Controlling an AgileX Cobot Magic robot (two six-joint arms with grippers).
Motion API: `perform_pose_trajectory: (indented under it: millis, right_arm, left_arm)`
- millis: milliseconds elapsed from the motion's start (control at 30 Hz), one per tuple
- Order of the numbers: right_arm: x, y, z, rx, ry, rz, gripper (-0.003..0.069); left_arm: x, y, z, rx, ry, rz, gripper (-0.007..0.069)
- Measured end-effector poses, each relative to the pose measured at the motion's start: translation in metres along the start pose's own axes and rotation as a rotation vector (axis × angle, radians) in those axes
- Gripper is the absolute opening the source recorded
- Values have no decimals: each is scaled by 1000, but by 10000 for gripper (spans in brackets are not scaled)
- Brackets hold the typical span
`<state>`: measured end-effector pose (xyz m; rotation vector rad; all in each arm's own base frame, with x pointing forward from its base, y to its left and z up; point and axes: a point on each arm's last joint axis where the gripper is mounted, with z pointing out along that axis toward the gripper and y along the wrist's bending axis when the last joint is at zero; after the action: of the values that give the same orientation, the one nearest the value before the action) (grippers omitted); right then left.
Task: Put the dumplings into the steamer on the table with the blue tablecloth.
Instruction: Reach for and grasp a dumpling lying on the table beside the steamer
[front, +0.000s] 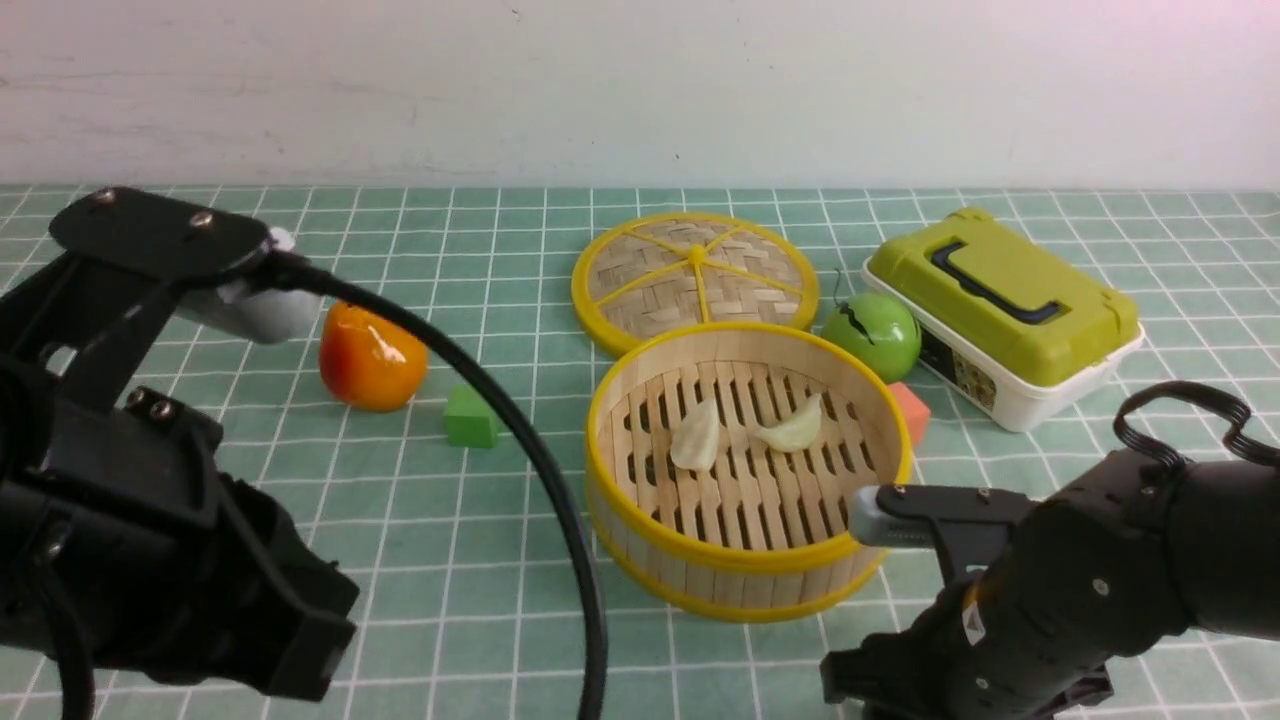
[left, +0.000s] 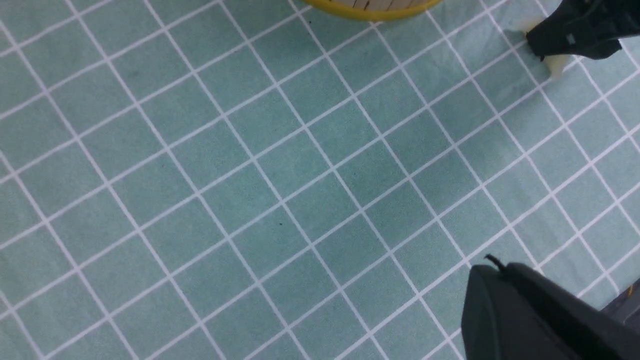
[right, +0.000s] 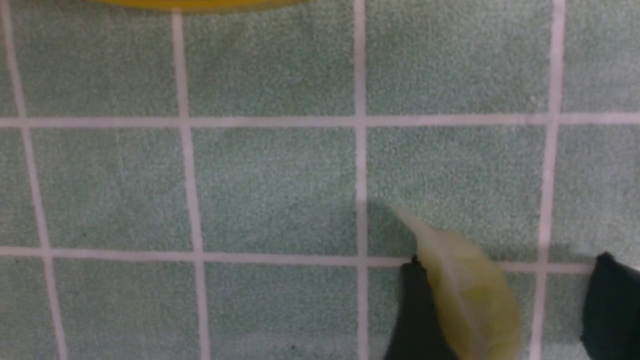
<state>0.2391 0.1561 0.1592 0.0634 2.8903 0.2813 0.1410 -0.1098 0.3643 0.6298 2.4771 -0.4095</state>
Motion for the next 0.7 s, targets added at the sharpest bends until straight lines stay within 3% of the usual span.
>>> perform_pose_trajectory:
  millis: [167,400,600,700]
  right_arm:
    - [1,2,0,-17,12,-53,211]
    - [-11,14,-29,-32,39,-248,204]
    - [-65,48,-75,-65,-149,-368,204]
    - [-90,62,-62,-44,-183,-397,204]
  left_arm:
    - [0,1,0,-6,-6,3,-14]
    - [1,1,0,-7,2,2,-14]
    - [4,-1,0,8,38,-7,-12]
    - [6,-3,0,28,55,-18,-11]
